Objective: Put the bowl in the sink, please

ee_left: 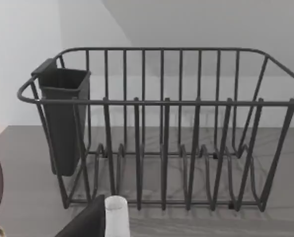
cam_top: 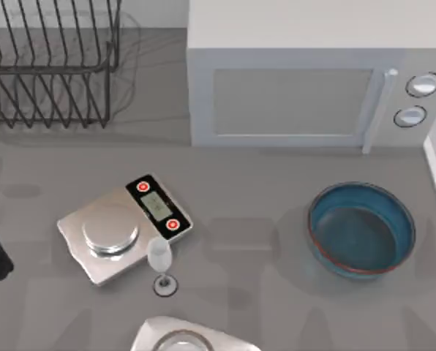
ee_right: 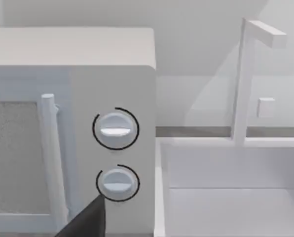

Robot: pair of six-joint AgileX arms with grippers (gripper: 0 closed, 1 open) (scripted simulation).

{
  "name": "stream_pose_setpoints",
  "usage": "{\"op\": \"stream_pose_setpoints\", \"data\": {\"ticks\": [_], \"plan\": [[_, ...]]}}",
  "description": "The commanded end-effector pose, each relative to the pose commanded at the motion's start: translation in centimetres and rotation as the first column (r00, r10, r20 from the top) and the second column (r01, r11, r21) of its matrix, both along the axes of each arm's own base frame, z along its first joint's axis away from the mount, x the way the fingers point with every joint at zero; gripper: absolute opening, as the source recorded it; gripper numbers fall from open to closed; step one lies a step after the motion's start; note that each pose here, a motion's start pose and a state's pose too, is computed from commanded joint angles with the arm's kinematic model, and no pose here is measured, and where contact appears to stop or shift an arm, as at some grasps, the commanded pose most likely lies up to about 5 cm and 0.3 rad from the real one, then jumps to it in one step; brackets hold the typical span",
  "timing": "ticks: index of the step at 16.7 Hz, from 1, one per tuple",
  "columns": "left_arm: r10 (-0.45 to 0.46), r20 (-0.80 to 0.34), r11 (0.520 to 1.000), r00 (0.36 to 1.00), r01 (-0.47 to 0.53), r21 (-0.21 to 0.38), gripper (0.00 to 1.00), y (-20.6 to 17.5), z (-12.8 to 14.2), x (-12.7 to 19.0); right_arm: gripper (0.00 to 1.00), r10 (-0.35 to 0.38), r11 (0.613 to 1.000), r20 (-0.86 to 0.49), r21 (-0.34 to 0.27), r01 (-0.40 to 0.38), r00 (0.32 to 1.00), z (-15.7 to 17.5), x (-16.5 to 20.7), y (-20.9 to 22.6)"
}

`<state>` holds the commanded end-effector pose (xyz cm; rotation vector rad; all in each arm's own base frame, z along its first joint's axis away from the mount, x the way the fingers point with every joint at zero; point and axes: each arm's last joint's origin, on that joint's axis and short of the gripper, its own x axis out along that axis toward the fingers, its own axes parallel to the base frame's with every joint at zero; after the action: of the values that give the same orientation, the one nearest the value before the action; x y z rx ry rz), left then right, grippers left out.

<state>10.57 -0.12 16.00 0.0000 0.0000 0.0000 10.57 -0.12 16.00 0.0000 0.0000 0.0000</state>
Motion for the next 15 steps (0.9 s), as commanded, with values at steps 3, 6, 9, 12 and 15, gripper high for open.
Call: {"op": "stream_pose_setpoints", "data": {"ticks": [3,6,9,12,15], "plan": [[0.0,0.0,1.0,1.0,0.0,0.0,1.0,0.0,0.0,0.0,1.0,0.003,1.0,-0.01,0.003,-0.003,1.0,0.2,0.0,0.0],[0.0,0.0,1.0,1.0,0.0,0.0,1.0,0.0,0.0,0.0,1.0,0.023,0.999,-0.091,0.024,-0.021,0.996,1.9,0.1,0.3],[0.0,0.0,1.0,1.0,0.0,0.0,1.0,0.0,0.0,0.0,1.0,0.051,0.998,-0.25,0.057,-0.038,0.967,4.8,0.9,0.7],[0.0,0.0,1.0,1.0,0.0,0.0,1.0,0.0,0.0,0.0,1.0,0.078,0.995,-0.484,0.087,-0.041,0.872,7.4,3.4,1.4],[0.0,0.0,1.0,1.0,0.0,0.0,1.0,0.0,0.0,0.0,1.0,0.089,0.995,-0.721,0.096,-0.028,0.687,8.9,7.4,2.6]]}}
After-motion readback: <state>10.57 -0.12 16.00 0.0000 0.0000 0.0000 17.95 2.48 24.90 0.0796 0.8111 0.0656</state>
